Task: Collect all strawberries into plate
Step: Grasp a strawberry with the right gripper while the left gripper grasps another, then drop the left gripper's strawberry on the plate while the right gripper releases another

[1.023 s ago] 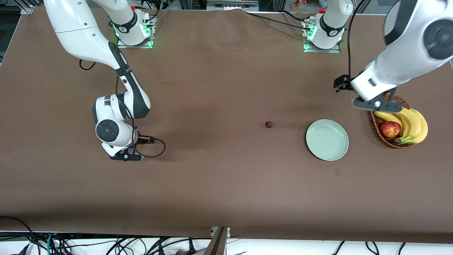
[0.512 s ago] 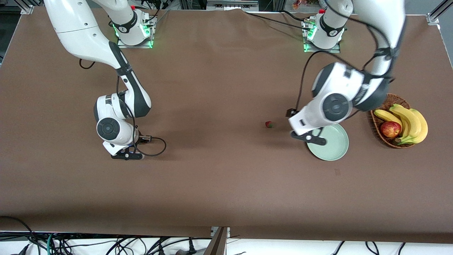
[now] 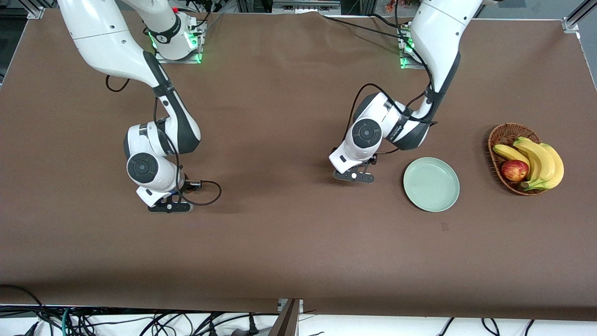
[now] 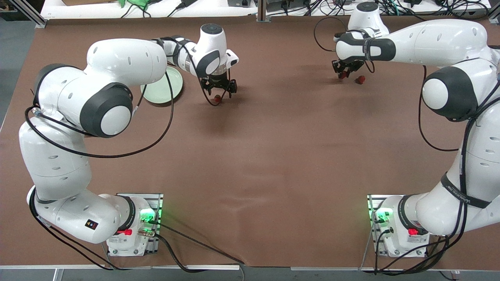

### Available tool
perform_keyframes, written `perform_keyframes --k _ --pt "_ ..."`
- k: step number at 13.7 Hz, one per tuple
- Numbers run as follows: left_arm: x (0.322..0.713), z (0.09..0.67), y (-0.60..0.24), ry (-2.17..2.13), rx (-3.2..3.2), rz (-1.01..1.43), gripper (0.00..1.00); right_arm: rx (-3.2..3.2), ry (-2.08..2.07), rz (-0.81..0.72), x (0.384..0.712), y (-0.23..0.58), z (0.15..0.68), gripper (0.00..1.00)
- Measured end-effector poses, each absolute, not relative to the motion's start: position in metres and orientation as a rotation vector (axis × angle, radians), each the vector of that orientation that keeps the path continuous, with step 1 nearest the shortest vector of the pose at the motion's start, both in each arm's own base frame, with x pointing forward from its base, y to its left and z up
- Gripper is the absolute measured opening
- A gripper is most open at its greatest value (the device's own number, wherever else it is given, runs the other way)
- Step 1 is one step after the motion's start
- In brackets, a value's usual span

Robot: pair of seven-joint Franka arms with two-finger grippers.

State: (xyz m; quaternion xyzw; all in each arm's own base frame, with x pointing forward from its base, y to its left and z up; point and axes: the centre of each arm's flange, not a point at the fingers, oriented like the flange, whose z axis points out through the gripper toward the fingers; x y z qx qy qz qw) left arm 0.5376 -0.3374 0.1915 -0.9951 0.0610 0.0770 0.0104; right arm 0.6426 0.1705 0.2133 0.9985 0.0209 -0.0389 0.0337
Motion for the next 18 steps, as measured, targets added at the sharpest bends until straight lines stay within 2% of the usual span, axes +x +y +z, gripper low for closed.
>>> perform_keyframes --k 1,2,7,9,12,15,18 --pt "0.536 0.184 -0.334 0.185 -3.107 0.235 1.00 3.082 0.082 -0.103 0.645 0.180 0.223 0.34" --pt "0.535 0.179 -0.332 0.183 -3.106 0.235 0.91 3.089 0.094 -0.092 0.646 0.187 0.229 0.34" --pt "0.534 0.178 -0.333 0.195 -3.103 0.234 0.36 3.171 0.039 -0.105 0.647 0.208 0.239 0.34" --pt "0.537 0.187 -0.328 0.282 -3.058 0.240 0.33 3.188 0.048 -0.104 0.642 0.235 0.242 0.34" --pt "0.568 0.238 -0.288 0.434 -2.993 0.261 0.33 3.200 -0.088 -0.101 0.627 0.287 0.245 0.34" --pt "0.607 0.280 -0.212 0.638 -2.968 0.292 0.33 3.211 -0.294 -0.060 0.610 0.362 0.255 0.34" --pt "0.631 0.273 -0.130 0.853 -2.955 0.309 0.33 3.247 -0.533 -0.001 0.584 0.457 0.256 0.34"
